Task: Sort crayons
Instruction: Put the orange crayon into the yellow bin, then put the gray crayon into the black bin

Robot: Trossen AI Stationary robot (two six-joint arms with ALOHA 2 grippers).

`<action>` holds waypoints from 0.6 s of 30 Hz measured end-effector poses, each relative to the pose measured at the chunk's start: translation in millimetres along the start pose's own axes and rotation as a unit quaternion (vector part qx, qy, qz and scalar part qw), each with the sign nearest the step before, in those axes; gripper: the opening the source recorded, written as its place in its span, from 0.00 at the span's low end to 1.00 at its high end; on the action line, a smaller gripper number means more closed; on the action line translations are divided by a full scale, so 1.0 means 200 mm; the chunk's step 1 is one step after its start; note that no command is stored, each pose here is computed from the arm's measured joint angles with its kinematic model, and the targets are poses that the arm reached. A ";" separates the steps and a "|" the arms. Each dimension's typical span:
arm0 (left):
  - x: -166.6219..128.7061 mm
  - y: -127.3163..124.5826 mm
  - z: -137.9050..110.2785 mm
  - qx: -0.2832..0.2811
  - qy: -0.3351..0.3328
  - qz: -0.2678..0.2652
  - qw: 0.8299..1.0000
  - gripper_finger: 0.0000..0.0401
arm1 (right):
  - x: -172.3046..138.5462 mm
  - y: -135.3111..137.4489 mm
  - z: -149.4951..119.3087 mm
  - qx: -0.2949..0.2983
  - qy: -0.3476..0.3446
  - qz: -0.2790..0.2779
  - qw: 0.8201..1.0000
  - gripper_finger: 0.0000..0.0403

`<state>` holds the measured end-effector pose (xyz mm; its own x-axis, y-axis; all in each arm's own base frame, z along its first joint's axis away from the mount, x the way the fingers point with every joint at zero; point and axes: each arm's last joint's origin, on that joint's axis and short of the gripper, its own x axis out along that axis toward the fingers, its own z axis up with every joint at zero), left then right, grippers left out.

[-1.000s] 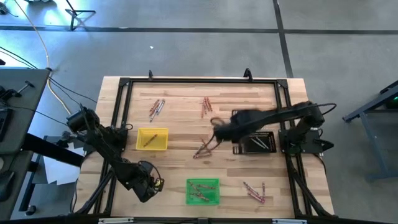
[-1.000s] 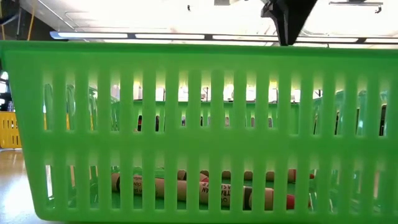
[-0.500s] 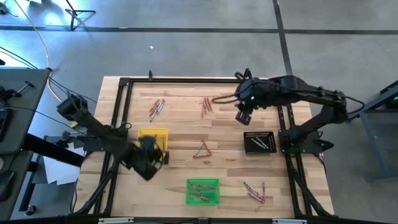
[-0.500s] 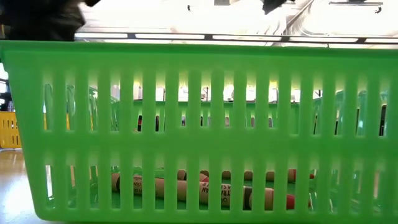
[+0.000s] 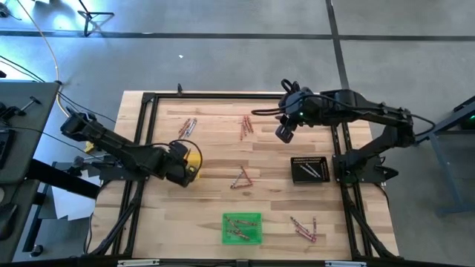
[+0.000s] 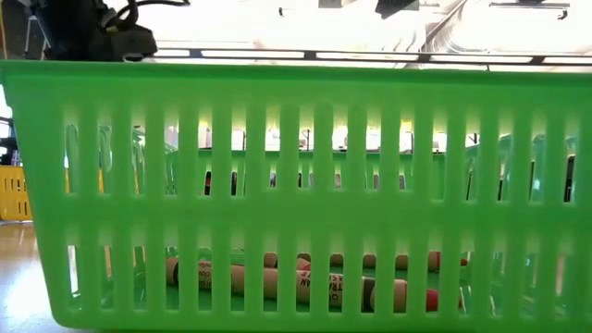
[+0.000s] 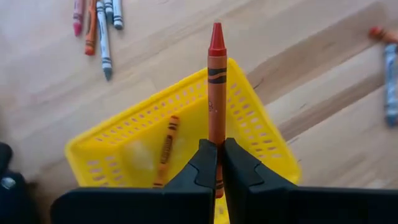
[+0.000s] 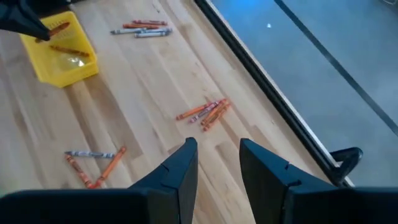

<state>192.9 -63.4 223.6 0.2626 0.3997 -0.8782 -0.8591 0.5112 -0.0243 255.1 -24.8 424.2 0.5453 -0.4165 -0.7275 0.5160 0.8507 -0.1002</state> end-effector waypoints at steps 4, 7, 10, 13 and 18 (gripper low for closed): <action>0.01 0.01 0.02 0.030 0.001 0.010 1.000 0.02 | 0.02 0.01 0.01 0.000 -0.003 -0.011 1.000 0.28; 0.02 0.01 0.04 0.044 0.003 0.013 0.999 0.05 | 0.03 0.01 0.02 0.003 -0.006 -0.010 1.000 0.28; 0.02 0.02 0.04 0.061 0.005 0.014 0.998 0.09 | 0.04 0.02 0.02 0.013 -0.004 -0.010 1.000 0.28; 0.02 0.02 0.04 0.069 0.009 0.013 0.998 0.14 | 0.04 0.02 0.01 0.012 -0.001 -0.011 1.000 0.28; 0.02 0.01 0.04 0.069 0.012 0.011 0.998 0.21 | 0.04 0.02 0.01 0.011 0.000 -0.012 1.000 0.28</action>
<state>195.2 -53.9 223.5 0.2320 0.3946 -0.8891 -0.7960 0.6024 0.0597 263.4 -25.7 419.6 0.5324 -0.4363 -0.7254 0.5432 0.8333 -0.1026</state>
